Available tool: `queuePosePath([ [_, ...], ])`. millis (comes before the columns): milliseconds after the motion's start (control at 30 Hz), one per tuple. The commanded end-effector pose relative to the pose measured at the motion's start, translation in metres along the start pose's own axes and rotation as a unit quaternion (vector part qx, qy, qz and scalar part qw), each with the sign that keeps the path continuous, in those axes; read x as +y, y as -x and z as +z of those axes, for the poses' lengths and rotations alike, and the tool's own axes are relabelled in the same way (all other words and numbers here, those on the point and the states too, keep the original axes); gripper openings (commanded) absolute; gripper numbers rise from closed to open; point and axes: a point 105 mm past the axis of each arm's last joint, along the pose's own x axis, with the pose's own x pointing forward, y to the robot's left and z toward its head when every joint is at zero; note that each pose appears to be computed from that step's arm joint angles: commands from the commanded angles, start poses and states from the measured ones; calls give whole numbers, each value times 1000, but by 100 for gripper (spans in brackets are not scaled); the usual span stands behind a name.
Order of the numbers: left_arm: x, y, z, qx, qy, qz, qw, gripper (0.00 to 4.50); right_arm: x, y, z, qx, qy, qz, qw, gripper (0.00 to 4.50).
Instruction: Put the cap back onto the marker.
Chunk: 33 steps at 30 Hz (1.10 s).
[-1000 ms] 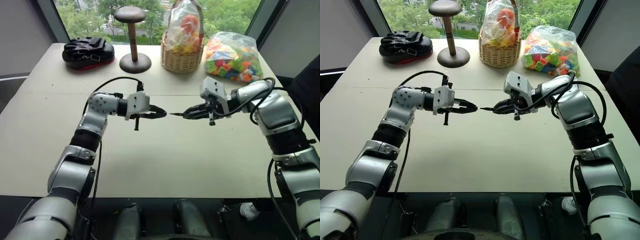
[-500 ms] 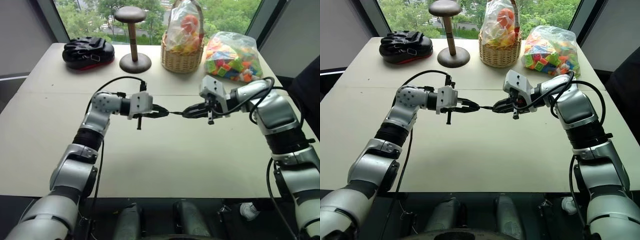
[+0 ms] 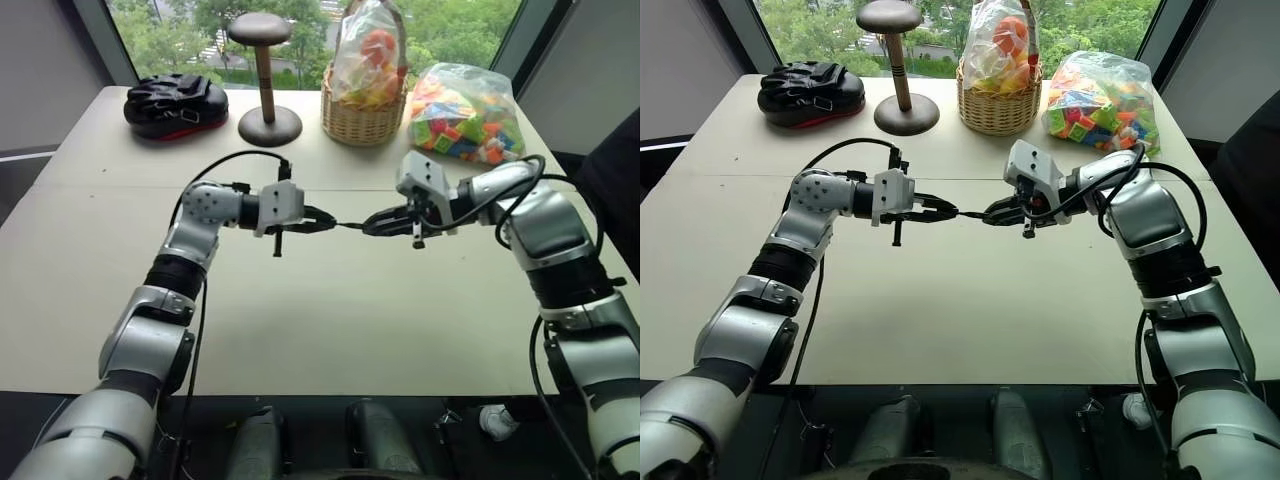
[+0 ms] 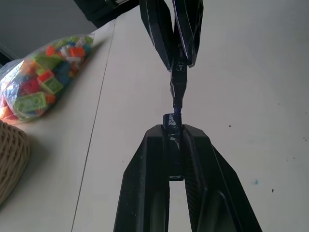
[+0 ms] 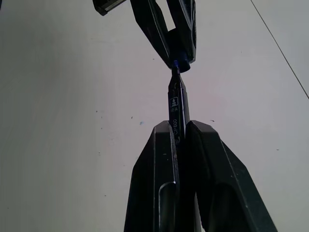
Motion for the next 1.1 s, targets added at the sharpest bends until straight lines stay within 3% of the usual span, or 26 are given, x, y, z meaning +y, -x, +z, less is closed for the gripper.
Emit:
queuePosePath([
  [33, 1, -13, 17, -17, -48, -19, 998, 7, 0, -4, 22, -25, 31, 6, 999, 0],
  [300, -3, -18, 22, -26, -61, -34, 997, 7, -2, -7, 22, -26, 31, 4, 999, 0],
  [700, 9, -18, 47, -88, -32, -8, 996, 7, -8, -9, 13, -15, 27, -7, 999, 0],
  [1100, 5, -17, 41, -81, -31, -15, 996, 7, -2, -10, 21, -21, 44, 4, 999, 0],
])
